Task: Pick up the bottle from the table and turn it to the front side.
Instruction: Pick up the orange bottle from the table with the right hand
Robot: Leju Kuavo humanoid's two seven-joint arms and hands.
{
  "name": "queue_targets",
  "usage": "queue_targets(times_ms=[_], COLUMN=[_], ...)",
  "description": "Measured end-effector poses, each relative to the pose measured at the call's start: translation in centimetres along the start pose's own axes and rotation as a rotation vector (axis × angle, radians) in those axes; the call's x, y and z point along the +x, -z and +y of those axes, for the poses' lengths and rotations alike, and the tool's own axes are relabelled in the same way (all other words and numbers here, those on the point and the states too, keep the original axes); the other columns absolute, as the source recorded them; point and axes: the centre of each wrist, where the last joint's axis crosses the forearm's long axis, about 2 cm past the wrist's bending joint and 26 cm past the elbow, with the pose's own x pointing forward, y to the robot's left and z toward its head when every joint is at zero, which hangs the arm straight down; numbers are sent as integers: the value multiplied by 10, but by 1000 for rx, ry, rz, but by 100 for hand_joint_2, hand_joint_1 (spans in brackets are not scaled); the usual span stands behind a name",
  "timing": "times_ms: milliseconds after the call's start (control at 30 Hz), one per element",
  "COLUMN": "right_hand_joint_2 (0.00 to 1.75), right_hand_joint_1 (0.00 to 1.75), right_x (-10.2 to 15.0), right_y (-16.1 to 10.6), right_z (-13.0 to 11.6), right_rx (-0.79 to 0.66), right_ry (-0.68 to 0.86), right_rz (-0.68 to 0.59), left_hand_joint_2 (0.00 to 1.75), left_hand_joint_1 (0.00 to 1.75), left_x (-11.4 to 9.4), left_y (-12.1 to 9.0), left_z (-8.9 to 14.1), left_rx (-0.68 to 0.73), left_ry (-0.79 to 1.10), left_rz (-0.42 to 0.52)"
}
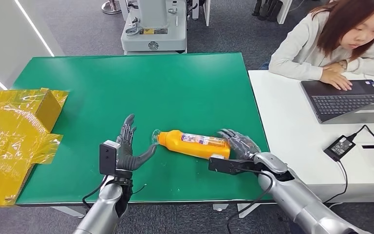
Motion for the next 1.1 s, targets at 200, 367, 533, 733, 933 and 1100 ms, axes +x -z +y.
queue_targets(times_ms=[200, 367, 533, 733, 933, 1100], right_hand_joint_2=[175, 175, 175, 175, 175, 175], right_hand_joint_1=[0, 0, 0, 0, 0, 0], right_x=[23, 53, 74, 79, 75, 69], right_y=[14, 35, 65, 95, 106, 105], right_z=[-56, -94, -124, -120, -87, -68], right_rx=[-175, -232, -188, -84, 39, 101], right_ry=[-64, -91, -45, 76, 170, 203], right_rz=[-57, -105, -163, -159, -87, -30], left_hand_joint_2=[175, 175, 175, 175, 175, 175], left_hand_joint_1=[0, 0, 0, 0, 0, 0], left_x=[-2, -2, 3, 7, 9, 9], left_y=[-5, -6, 1, 9, 13, 13], left_z=[-2, -4, -8, -12, -15, -14], left_rx=[-11, -23, -34, -44, -50, -40], left_ry=[4, -1, -24, -47, -54, -56], left_rz=[8, 8, -2, -5, -8, 8])
